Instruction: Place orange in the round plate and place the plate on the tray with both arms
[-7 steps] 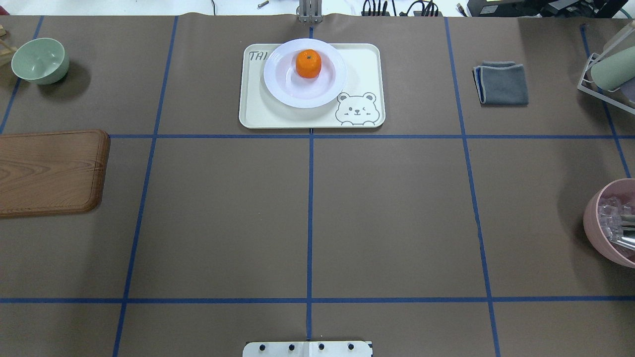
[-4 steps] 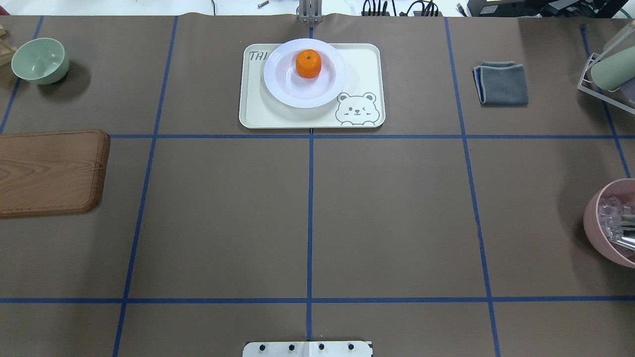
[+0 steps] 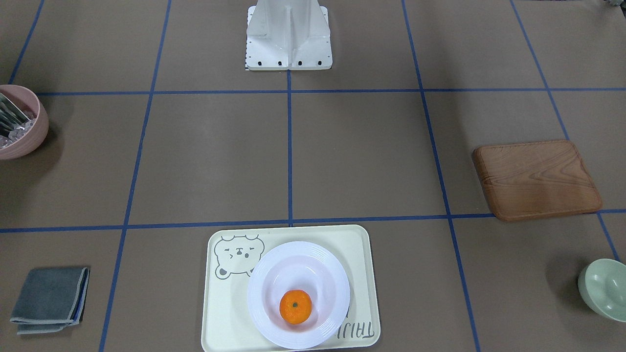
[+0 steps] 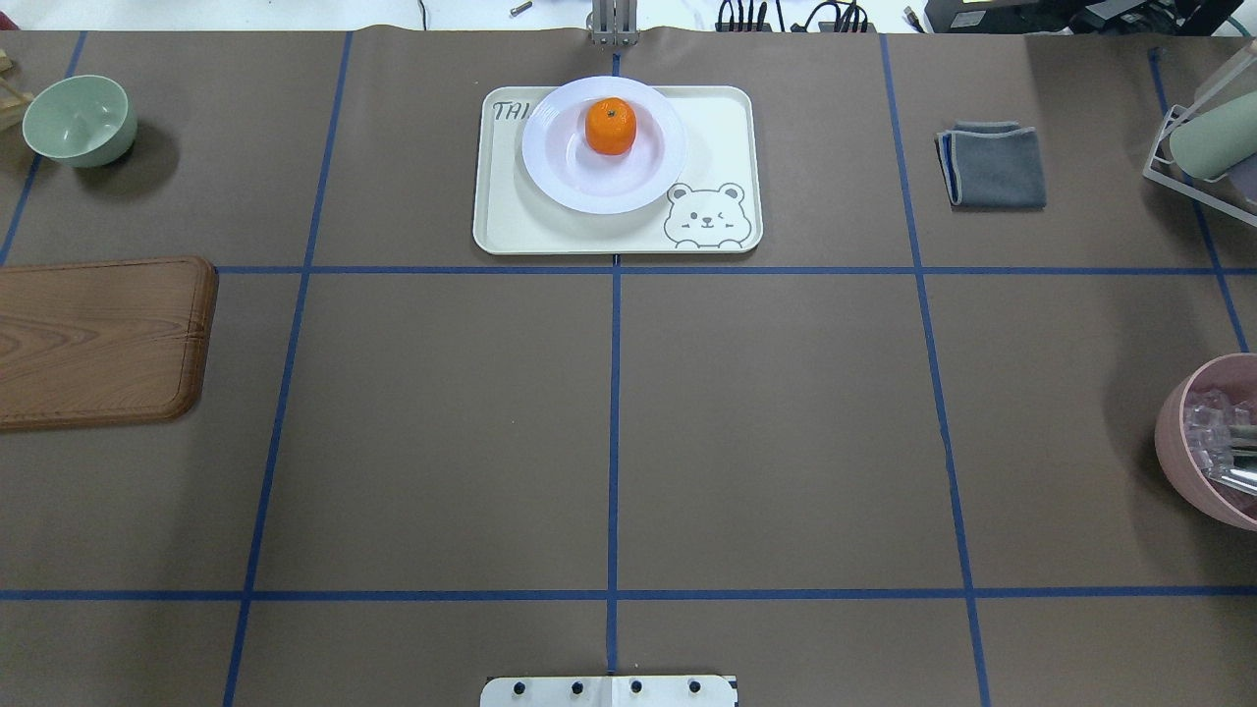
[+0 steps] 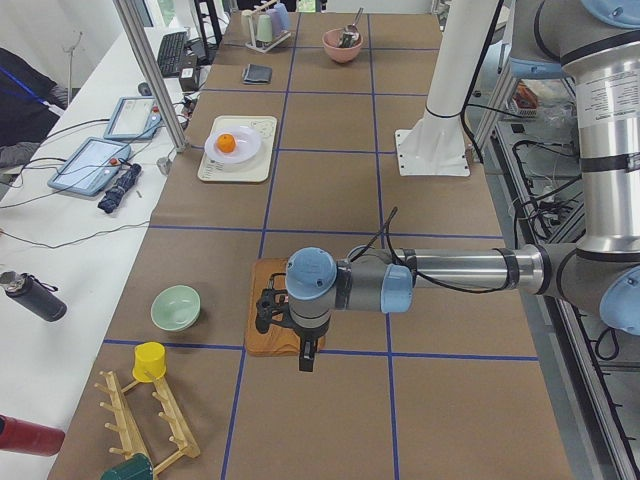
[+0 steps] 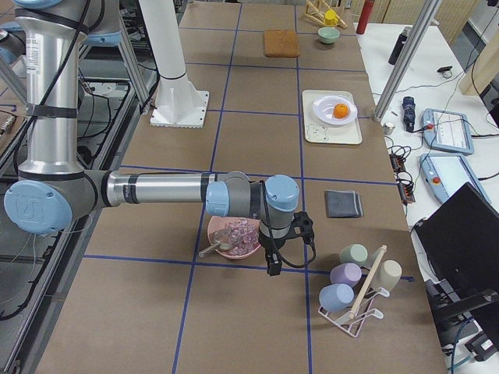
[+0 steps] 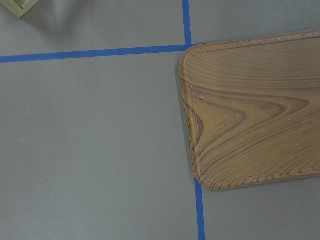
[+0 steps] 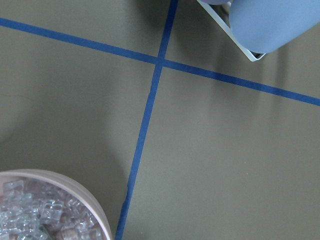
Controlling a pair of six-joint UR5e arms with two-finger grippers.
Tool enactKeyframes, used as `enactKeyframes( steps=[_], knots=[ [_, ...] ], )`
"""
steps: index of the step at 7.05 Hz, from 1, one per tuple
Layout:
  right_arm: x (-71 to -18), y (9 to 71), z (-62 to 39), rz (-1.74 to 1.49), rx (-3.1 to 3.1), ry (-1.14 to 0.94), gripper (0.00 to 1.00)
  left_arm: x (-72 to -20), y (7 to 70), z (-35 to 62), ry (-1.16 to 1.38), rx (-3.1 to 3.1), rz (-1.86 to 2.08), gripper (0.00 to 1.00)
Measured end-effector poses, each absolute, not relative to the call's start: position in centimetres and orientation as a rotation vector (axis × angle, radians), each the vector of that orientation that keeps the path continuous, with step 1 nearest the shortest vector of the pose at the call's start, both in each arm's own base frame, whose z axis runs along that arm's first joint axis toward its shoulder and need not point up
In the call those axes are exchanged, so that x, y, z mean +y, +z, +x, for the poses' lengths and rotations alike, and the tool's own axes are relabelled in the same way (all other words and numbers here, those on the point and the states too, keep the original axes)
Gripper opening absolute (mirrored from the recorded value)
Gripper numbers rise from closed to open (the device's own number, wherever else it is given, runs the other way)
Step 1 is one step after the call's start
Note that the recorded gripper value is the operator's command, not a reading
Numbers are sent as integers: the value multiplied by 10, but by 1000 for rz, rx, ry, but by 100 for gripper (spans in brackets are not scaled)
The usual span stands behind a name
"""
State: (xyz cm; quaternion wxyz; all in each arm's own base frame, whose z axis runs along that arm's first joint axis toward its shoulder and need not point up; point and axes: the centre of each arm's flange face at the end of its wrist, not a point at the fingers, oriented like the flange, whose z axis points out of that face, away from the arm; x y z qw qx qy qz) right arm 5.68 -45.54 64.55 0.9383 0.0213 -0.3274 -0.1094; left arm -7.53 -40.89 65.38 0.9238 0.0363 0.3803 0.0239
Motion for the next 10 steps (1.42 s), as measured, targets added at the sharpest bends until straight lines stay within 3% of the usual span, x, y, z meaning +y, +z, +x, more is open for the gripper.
enactKeyframes(
  steps=[10],
  knots=[
    [-457, 642, 55, 49, -690, -223, 100, -385, 647, -81, 36, 774, 84, 99]
  ],
)
